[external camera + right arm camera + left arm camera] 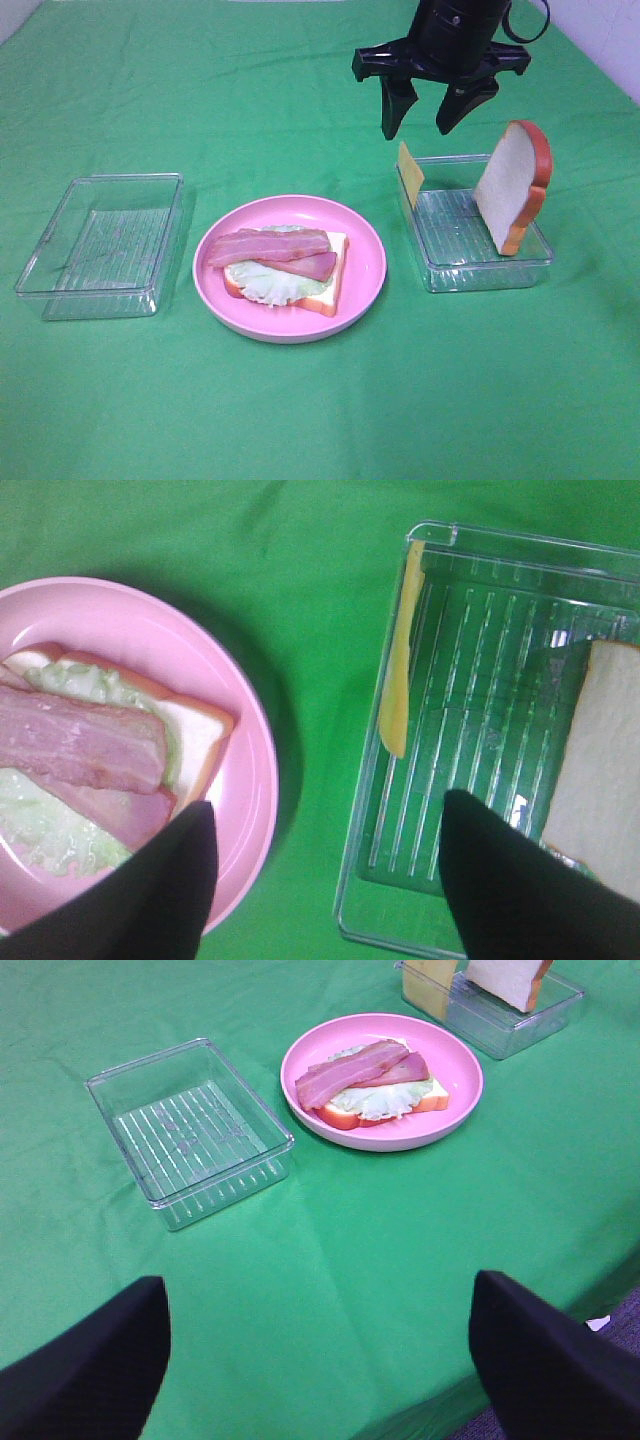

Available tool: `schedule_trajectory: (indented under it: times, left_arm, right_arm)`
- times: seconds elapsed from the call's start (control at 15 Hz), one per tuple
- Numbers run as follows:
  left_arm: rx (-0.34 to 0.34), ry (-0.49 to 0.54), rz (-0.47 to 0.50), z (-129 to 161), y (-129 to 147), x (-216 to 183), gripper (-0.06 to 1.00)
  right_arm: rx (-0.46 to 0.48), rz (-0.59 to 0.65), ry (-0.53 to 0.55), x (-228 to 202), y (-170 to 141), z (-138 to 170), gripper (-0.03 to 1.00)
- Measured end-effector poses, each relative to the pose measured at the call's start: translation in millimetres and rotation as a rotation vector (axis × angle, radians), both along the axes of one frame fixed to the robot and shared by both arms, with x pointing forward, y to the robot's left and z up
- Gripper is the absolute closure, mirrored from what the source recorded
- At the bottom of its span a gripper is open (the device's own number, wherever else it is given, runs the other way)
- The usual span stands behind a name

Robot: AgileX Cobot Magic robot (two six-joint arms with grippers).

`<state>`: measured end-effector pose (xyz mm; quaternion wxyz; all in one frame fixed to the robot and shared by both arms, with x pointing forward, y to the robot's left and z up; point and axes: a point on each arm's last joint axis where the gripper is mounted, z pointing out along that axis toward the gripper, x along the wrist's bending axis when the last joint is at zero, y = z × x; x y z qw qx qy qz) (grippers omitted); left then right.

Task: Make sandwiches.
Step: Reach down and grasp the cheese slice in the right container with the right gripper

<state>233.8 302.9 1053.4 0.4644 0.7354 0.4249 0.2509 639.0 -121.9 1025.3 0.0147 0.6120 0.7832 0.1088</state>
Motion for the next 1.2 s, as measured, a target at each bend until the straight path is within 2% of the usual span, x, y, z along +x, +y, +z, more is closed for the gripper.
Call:
schedule_trajectory:
  times: [0.4, 0.73, 1.07, 1.13, 1.2]
  left_arm:
    - [0.000, 0.000, 0.000, 0.0, 0.0, 0.0, 0.17]
    - [0.000, 0.000, 0.000, 0.0, 0.0, 0.0, 0.17]
    - [0.000, 0.000, 0.000, 0.0, 0.0, 0.0, 0.17]
    - [0.000, 0.000, 0.000, 0.0, 0.0, 0.0, 0.17]
    - [0.000, 0.000, 0.000, 0.0, 0.0, 0.0, 0.17]
  right_arm:
    - [-0.090, 0.014, 0.039, 31.3, 6.8, -51.7, 0.37]
    - [-0.097, 0.015, 0.055, 35.2, 8.4, -68.7, 0.38]
    - [-0.101, 0.015, 0.053, 37.0, 8.8, -74.2, 0.54]
    - [-0.110, 0.018, 0.046, 37.7, 8.0, -74.2, 0.70]
    - [-0.109, 0.018, 0.044, 37.8, 8.1, -74.2, 0.79]
